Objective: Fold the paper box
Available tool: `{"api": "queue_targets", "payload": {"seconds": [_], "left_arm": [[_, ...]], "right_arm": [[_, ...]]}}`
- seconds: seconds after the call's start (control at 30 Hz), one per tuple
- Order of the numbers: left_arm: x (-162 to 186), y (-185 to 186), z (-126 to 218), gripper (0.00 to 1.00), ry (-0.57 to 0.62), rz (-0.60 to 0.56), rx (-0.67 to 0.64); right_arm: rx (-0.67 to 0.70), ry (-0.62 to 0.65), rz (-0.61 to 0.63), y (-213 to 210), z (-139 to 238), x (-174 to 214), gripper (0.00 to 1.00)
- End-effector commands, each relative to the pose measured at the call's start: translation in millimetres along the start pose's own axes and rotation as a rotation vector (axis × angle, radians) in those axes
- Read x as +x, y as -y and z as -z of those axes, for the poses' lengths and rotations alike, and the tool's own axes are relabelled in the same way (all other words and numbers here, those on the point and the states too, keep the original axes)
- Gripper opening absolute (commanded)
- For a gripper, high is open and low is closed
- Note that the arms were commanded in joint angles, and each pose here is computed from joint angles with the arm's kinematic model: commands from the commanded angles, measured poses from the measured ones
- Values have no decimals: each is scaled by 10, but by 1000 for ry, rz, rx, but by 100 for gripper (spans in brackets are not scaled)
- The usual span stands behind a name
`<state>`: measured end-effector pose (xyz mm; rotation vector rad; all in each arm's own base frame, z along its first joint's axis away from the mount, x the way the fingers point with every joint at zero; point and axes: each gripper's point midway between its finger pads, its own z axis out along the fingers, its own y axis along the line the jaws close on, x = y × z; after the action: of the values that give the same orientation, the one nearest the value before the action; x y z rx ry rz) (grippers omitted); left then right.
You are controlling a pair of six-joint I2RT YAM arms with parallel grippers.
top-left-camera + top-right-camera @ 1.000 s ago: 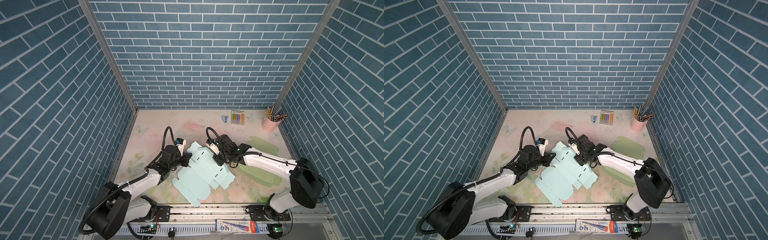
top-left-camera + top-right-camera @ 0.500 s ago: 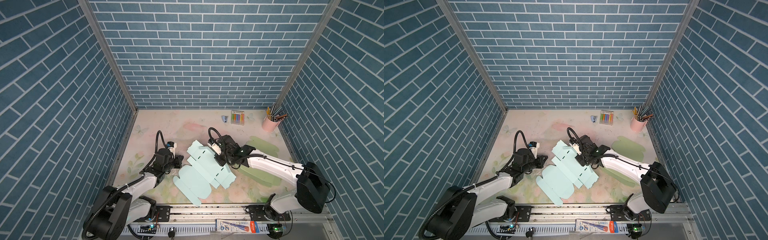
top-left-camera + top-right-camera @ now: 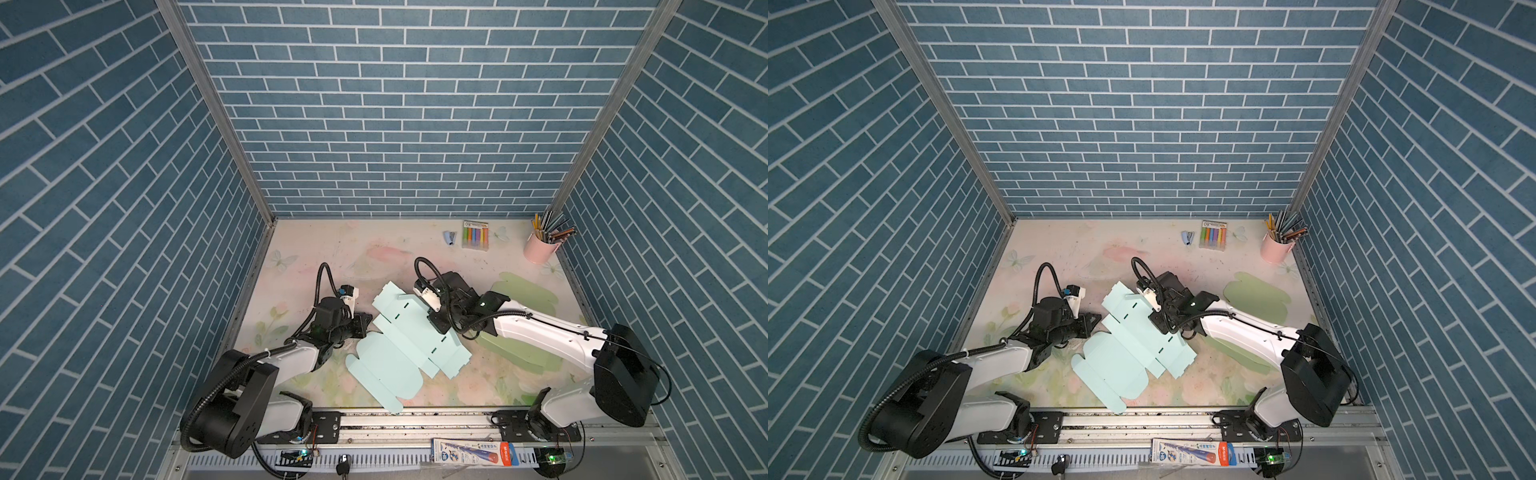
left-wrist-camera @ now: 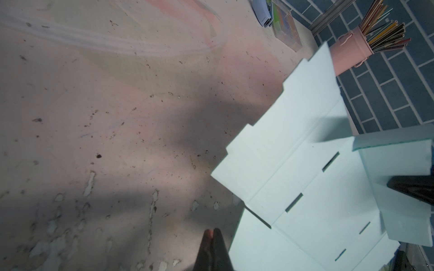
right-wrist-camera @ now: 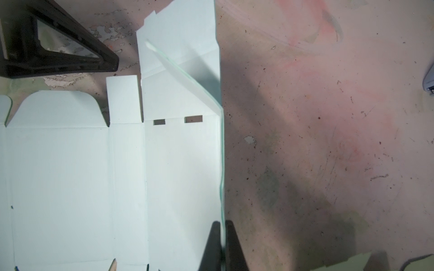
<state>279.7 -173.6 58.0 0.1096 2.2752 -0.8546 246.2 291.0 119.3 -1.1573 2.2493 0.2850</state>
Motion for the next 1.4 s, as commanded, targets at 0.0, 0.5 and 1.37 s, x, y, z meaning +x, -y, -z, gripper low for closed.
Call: {"api": "queue_targets", "payload": {"seconds": [0.0,0.5,1.37], "left_arm": [[29,75,22,0,4,-5,34],[77,295,53,0,-4,-36,76],[273,473,-10,0,-45,-56,102]], "right_arm": [[16,29,30,8,54,-95,0],[30,44,43,2,80,-175,0],[347,104,339,-141,101,-347,0]]}}
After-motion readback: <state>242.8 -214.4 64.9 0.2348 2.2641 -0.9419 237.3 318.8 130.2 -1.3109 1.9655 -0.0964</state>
